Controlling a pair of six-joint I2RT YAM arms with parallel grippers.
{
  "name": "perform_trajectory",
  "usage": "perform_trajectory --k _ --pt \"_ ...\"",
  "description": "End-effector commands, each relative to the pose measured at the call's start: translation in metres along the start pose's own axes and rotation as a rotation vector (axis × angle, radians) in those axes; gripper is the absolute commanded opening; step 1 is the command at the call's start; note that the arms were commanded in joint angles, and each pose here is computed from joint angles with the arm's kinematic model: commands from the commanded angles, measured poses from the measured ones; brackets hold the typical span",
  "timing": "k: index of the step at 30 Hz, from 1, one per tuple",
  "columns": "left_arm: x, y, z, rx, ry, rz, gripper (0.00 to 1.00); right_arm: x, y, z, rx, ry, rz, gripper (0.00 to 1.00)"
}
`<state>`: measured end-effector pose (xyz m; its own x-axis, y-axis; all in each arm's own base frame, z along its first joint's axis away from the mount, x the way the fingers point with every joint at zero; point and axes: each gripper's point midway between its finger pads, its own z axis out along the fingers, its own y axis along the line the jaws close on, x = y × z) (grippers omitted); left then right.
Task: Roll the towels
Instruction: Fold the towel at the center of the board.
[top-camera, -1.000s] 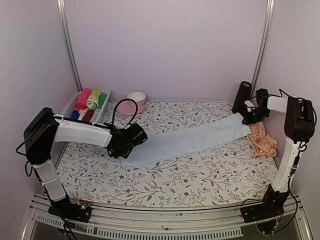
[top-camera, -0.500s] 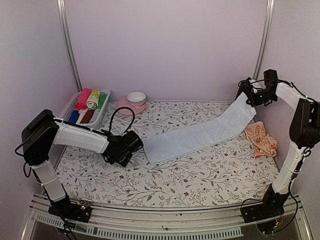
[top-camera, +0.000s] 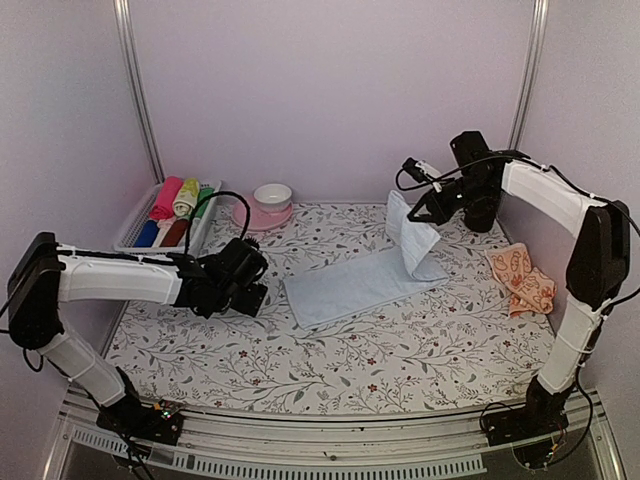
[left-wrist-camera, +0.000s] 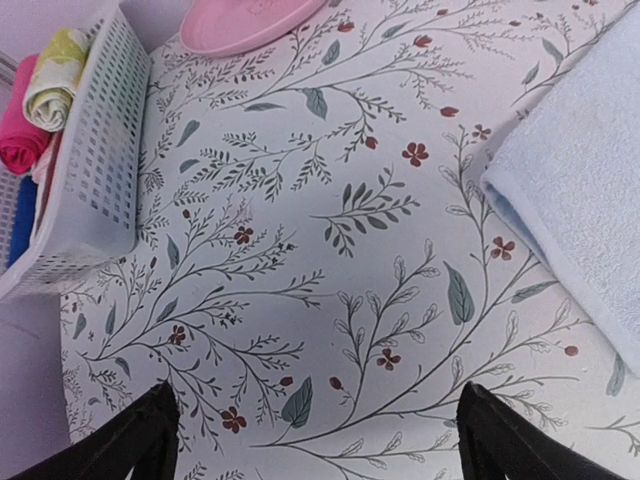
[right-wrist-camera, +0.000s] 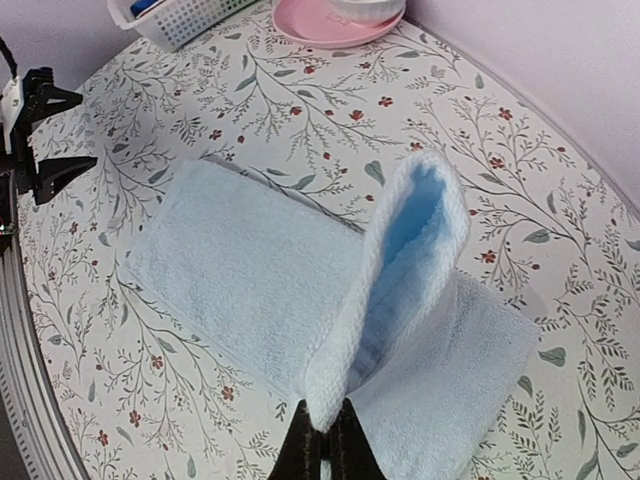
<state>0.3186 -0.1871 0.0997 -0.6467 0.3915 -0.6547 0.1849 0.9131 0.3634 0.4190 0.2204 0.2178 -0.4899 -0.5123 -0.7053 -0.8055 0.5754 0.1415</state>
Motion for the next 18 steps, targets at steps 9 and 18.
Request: perform_trajectory --k 9,18 --pt "-0.010 -0.007 -0.001 0.078 -0.131 -0.066 0.97 -0.026 0.072 0.046 -0.222 -0.002 -0.085 0.02" --pt "-0.004 -0.010 0.006 0.065 -0.114 -0.049 0.97 -0.028 0.084 0.061 -0.273 0.011 -0.085 0.02"
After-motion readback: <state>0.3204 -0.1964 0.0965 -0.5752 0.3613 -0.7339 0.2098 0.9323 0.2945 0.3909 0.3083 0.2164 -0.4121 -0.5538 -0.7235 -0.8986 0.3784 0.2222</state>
